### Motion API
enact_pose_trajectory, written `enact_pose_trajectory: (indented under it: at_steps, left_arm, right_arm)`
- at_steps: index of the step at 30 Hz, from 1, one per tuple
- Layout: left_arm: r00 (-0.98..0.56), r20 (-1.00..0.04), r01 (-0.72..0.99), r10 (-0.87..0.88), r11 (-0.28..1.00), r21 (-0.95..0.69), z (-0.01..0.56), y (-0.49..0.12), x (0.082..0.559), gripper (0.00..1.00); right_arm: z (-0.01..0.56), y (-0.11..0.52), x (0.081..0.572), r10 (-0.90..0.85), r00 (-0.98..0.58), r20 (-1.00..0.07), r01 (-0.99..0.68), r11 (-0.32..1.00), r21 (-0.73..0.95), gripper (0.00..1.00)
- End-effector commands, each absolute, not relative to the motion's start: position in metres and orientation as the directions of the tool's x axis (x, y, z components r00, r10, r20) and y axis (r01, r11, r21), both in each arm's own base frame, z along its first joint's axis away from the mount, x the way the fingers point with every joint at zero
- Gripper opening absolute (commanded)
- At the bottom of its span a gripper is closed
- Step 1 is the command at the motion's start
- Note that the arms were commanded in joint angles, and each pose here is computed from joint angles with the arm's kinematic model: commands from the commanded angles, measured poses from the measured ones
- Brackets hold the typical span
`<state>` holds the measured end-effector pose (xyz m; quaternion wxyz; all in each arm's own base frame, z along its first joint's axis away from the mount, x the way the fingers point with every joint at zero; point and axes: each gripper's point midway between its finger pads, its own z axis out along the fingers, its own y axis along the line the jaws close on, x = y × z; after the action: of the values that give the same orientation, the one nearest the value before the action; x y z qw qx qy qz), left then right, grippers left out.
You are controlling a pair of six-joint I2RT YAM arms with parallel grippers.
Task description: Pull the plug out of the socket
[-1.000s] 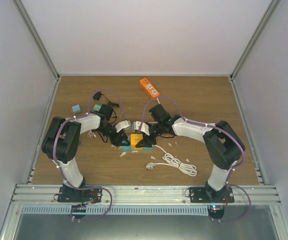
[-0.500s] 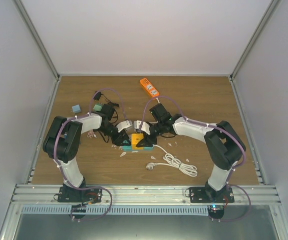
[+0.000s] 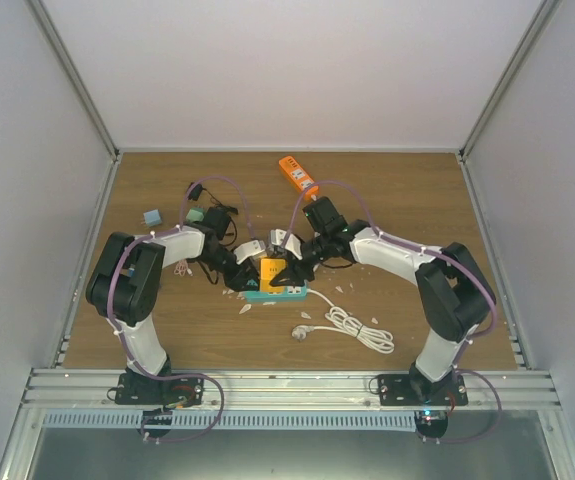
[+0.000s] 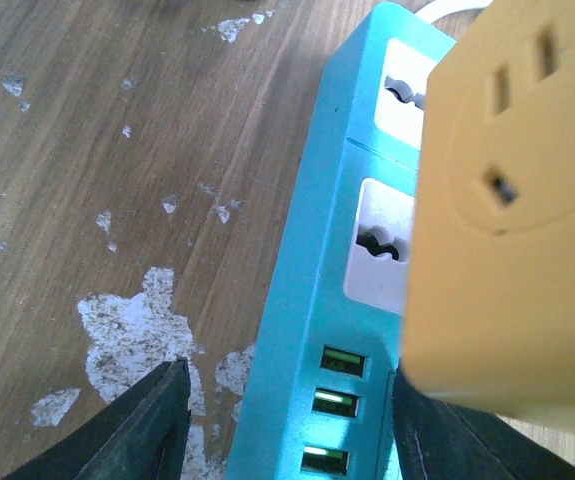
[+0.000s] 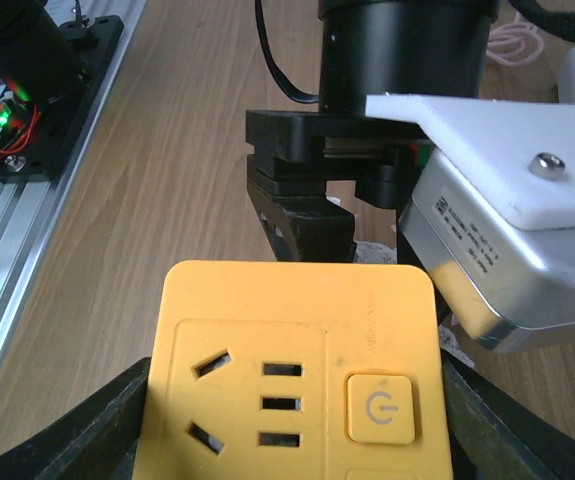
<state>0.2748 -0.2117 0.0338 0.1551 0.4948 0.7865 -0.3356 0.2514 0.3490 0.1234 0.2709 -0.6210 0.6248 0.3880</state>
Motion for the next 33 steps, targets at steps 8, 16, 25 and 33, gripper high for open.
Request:
enact_pose_trajectory:
  at_steps: [8, 16, 25, 33]
  left_arm:
    - [-0.443, -0.500, 0.895, 0.744, 0.342, -0.285, 0.023, -0.198, 0.292, 0.70]
    - [-0.395, -0.598, 0.919, 0.698, 0.314, -0.240, 0.071, -0.212, 0.308, 0.86]
    - [-0.334, -0.692, 0.931, 0.640, 0.340, -0.135, 0.121, -0.212, 0.324, 0.95]
    - [-0.338, -0.768, 0.901, 0.544, 0.423, -0.097, 0.165, -0.189, 0.340, 0.96]
  right_arm:
    - [0.166, 0.324, 0.253, -0.514, -0.074, -0.855, -0.991, -0.055, 0.119, 0.20]
    - [0.194, 0.289, 0.291, -0.435, -0.185, -0.881, -0.982, 0.062, 0.176, 0.20]
    - [0.213, 0.271, 0.333, -0.324, -0.319, -0.891, -0.946, 0.167, 0.279, 0.20]
    - [0.205, 0.282, 0.361, -0.259, -0.457, -0.851, -0.887, 0.201, 0.415, 0.20]
